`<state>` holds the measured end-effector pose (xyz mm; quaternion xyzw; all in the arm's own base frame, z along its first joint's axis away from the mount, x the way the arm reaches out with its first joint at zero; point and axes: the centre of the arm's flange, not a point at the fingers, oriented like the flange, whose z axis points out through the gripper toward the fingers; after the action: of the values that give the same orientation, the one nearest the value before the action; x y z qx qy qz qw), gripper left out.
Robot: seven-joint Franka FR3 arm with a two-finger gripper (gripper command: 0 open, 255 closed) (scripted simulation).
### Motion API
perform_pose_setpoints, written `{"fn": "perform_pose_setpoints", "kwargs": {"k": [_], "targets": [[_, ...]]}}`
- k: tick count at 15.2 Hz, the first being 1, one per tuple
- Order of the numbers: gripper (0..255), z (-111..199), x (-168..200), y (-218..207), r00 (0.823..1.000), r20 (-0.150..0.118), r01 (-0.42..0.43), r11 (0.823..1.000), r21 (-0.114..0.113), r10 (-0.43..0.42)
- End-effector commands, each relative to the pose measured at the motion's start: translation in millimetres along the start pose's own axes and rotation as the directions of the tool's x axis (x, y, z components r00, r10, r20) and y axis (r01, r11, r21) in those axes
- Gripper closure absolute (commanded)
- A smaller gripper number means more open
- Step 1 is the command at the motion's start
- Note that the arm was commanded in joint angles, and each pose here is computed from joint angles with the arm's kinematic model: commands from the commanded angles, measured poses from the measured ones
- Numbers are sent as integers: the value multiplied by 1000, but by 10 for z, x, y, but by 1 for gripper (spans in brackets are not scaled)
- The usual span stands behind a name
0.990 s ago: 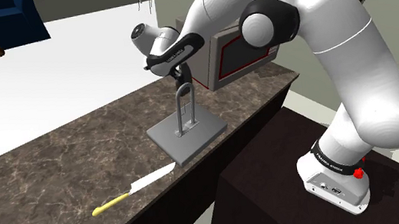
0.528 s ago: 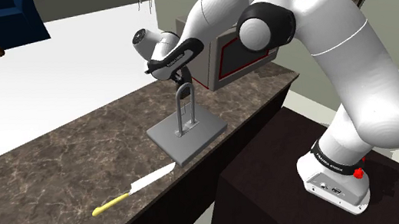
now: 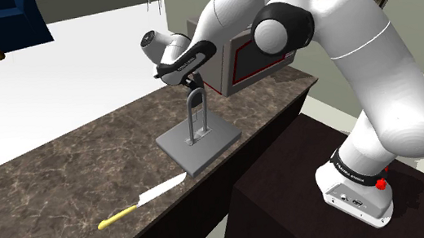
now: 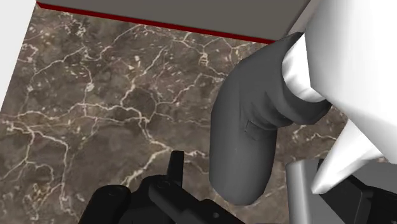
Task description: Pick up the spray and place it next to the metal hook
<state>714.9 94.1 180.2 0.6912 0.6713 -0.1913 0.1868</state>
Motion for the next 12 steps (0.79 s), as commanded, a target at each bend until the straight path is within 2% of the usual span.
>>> {"fn": "perform_pose_setpoints", "kwargs": {"k": [1,5,12], "targets": [[0,0,0,0,1000,0,0,1000,0,0],[0,-500,0,0,1000,0,0,1000,0,0],[0,-500,0,0,1000,0,0,1000,0,0]]}}
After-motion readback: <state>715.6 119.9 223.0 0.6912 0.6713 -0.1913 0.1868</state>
